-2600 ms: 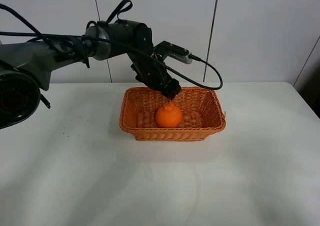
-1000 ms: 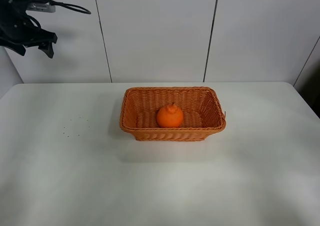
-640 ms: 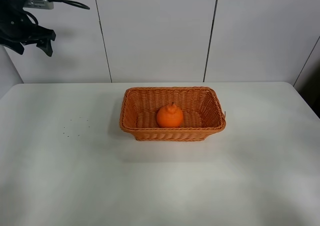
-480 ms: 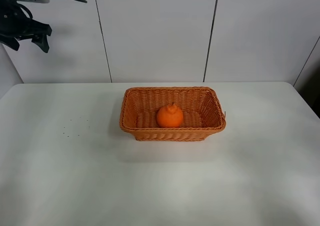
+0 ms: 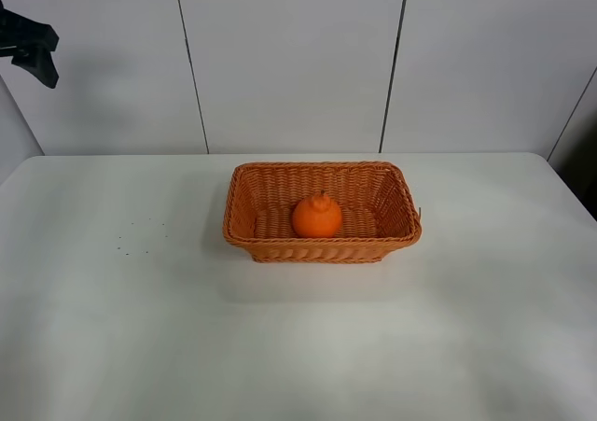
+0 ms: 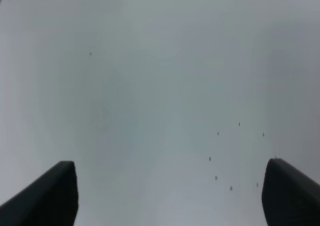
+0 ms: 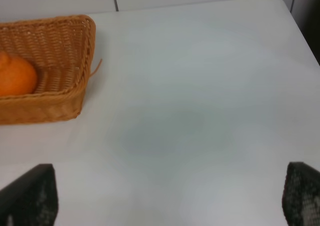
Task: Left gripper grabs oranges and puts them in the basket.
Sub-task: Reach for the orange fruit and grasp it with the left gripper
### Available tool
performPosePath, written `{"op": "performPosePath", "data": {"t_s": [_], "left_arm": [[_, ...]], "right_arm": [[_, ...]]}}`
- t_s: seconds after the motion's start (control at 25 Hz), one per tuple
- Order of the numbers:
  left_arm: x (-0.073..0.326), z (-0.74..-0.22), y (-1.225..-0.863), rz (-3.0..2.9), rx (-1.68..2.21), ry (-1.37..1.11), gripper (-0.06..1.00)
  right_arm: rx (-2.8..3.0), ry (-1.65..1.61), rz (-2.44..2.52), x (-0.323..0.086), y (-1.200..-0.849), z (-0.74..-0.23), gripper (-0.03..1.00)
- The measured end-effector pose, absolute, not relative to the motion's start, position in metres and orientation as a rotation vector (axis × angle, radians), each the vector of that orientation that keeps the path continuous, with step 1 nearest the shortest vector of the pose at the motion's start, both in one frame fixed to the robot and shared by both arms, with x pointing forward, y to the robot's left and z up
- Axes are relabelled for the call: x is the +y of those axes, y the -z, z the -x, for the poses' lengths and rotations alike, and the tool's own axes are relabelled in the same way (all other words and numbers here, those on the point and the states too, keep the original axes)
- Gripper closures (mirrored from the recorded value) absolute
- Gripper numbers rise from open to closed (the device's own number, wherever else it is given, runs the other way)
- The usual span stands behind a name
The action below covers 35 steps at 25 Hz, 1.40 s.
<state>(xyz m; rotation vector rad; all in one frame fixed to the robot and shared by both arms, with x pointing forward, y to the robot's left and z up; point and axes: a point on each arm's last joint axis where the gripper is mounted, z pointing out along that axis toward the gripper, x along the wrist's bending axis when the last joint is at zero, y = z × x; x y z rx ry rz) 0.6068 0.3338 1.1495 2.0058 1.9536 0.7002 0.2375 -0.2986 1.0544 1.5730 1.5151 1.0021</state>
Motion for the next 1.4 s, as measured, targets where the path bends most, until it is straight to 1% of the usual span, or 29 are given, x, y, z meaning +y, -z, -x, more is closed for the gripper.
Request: {"op": "performPosePath", "data": {"t_s": [0.28,0.52,0.76,1.0,1.4], "left_arm": [[0.332,-0.557,-1.167,-1.978,1.914,-0.774,0.10],[0.329,-0.505,-1.172,-1.933,1.859,-0.846,0.10],[0.325,-0.449,-1.156,-1.924,1.859,-0.847,0.10],[0.322,-0.395,-1.139,-1.866,1.816,-0.905,0.10],[0.317,-0.323,-1.112,-1.686,1.753,-1.006,0.10]], "right_arm": [[1.515,-1.002,-1.573,-0.299,-1.054,-0.238,0.27],[1.515,-1.002,-1.573,-0.299,-1.054,-0.238,0.27],[1.515,-1.002,-1.573,-0.299,-1.054,-0.238,0.27],[1.515,-1.002,-1.573,-0.299,-1.054,-0.238,0.27],[1.515,-1.002,-1.573,-0.299,-1.054,-0.238,0.27]]}}
